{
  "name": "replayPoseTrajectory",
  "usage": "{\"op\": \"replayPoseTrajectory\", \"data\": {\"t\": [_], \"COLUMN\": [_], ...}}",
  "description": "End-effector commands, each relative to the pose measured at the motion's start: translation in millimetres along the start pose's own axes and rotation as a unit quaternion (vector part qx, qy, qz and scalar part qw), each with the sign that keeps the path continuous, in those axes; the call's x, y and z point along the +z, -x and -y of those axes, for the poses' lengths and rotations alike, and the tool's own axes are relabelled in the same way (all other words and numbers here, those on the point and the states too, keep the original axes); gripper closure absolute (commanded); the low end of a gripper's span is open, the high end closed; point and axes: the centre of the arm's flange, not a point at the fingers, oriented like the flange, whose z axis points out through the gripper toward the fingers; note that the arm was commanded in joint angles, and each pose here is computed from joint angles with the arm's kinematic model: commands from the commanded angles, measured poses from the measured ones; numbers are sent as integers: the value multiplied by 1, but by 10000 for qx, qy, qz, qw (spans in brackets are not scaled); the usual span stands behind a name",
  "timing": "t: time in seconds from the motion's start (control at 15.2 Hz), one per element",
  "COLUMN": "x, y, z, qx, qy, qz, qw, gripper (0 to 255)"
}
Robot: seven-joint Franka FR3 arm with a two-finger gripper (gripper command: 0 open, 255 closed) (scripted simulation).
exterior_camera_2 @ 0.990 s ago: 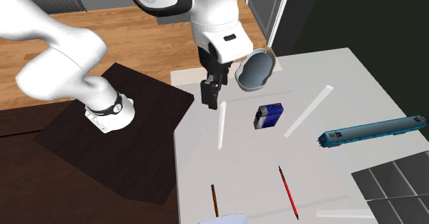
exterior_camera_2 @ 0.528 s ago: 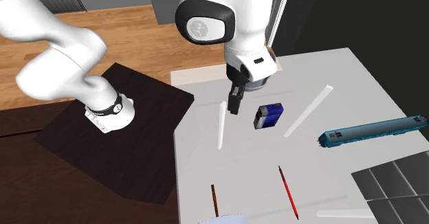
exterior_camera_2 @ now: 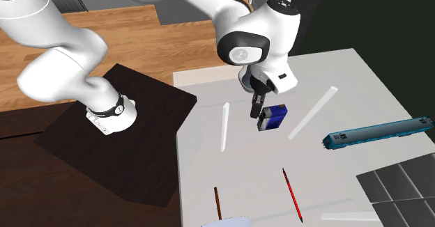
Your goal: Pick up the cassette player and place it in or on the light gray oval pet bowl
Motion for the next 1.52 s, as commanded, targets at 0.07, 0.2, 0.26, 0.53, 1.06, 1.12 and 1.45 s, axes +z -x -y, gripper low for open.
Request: {"op": "replayPoseTrajectory", "data": {"t": [0.07, 0.2, 0.26, 0.53, 1.06, 1.12, 1.45], "x": [30, 48, 57, 82, 106, 106, 106], "y": [-21, -34, -40, -46, -45, -45, -45], "z": [23, 36, 43, 50, 50, 50, 50], "qx": [-23, -41, -50, -58, -58, -58, -58], "qy": [-52, -84, -101, -116, -116, -116, -116], "qz": [63, 105, 126, 146, 146, 146, 146], "qw": [10000, 9999, 9999, 9998, 9998, 9998, 9998], "gripper": [0, 0, 0, 0, 0, 0, 255]}}
